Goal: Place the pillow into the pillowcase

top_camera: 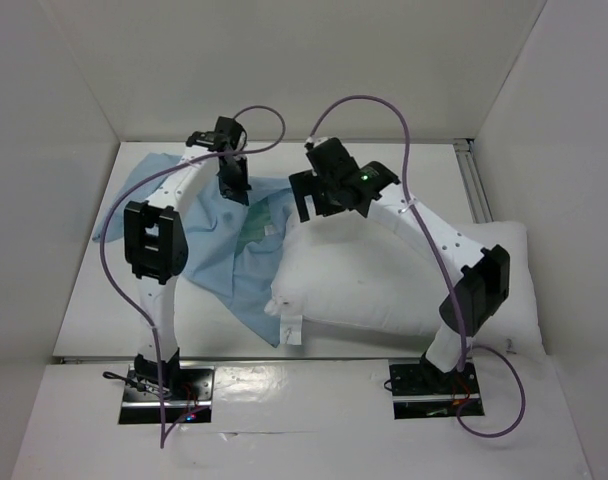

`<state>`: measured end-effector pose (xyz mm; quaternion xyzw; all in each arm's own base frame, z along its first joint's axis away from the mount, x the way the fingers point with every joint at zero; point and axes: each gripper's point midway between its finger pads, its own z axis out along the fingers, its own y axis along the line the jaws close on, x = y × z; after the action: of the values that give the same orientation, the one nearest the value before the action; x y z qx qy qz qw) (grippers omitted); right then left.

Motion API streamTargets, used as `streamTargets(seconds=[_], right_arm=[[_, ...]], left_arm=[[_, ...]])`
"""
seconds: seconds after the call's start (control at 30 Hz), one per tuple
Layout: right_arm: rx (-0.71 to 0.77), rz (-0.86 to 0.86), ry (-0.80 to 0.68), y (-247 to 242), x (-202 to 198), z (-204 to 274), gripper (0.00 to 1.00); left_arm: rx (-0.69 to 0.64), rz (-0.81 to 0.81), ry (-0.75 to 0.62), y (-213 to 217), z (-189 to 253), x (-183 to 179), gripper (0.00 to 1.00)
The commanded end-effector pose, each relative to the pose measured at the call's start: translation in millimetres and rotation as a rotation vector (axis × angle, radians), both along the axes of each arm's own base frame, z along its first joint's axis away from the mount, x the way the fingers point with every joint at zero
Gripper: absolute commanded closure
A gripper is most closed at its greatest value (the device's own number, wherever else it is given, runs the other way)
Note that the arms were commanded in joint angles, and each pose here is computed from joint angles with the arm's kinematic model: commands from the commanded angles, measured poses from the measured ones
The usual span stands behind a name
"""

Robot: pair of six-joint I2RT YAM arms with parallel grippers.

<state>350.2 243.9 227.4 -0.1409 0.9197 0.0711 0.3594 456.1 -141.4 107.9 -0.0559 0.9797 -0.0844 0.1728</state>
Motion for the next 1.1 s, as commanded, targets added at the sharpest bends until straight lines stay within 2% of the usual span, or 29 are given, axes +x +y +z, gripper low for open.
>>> streamTargets(seconds=[0.0,0.1,0.13,0.17,0.2,0.23,0.27,0.33,0.4,0.5,0.6,0.73,0.83,1.07], right_arm=[[0.05,0.057,0.113,31,-19,-17,0.0],[0.12,0.002,0.202,45,-24,-56,0.0],[0.118,-0.02,0.227,46,-25,-72,0.03],[0.119,-0.047,0.252,46,-27,-92,0.21],[0.116,-0.069,0.246,43,-25,-97,0.58],[0.106,-0.104,0.241,39,-24,-101,0.9],[0.122,-0.125,0.216,37,-22,-90,1.0],[0.144,-0.148,0.134,32,-14,-65,1.0],[0.202,-0.098,-0.006,32,-5,-12,1.0],[0.236,-0.028,-0.113,31,-4,44,1.0],[0.281,0.091,-0.14,48,-14,77,1.0],[0.303,0.187,-0.102,70,-34,78,1.0],[0.293,0.219,-0.048,76,-43,54,1.0],[0.281,0.276,0.012,86,-56,38,1.0]], left_arm=[[-0.209,-0.04,-0.105,-12,77,-2,1.0],[-0.288,-0.063,-0.126,-21,98,-6,1.0],[-0.303,-0.071,-0.123,-23,100,-7,1.0],[-0.332,-0.08,-0.142,-24,111,-7,1.0],[-0.348,-0.09,-0.149,-26,117,-10,1.0],[-0.36,-0.097,-0.146,-28,118,-11,1.0],[-0.384,-0.111,-0.153,-31,125,-14,1.0],[-0.39,-0.127,-0.171,-31,136,-20,1.0],[-0.405,-0.137,-0.189,-33,143,-24,1.0],[-0.421,-0.161,-0.217,-35,156,-27,1.0],[-0.431,-0.166,-0.205,-36,156,-30,1.0],[-0.44,-0.173,-0.212,-38,160,-30,1.0],[-0.439,-0.171,-0.203,-38,157,-31,1.0],[-0.438,-0.162,-0.205,-33,160,-32,1.0]])
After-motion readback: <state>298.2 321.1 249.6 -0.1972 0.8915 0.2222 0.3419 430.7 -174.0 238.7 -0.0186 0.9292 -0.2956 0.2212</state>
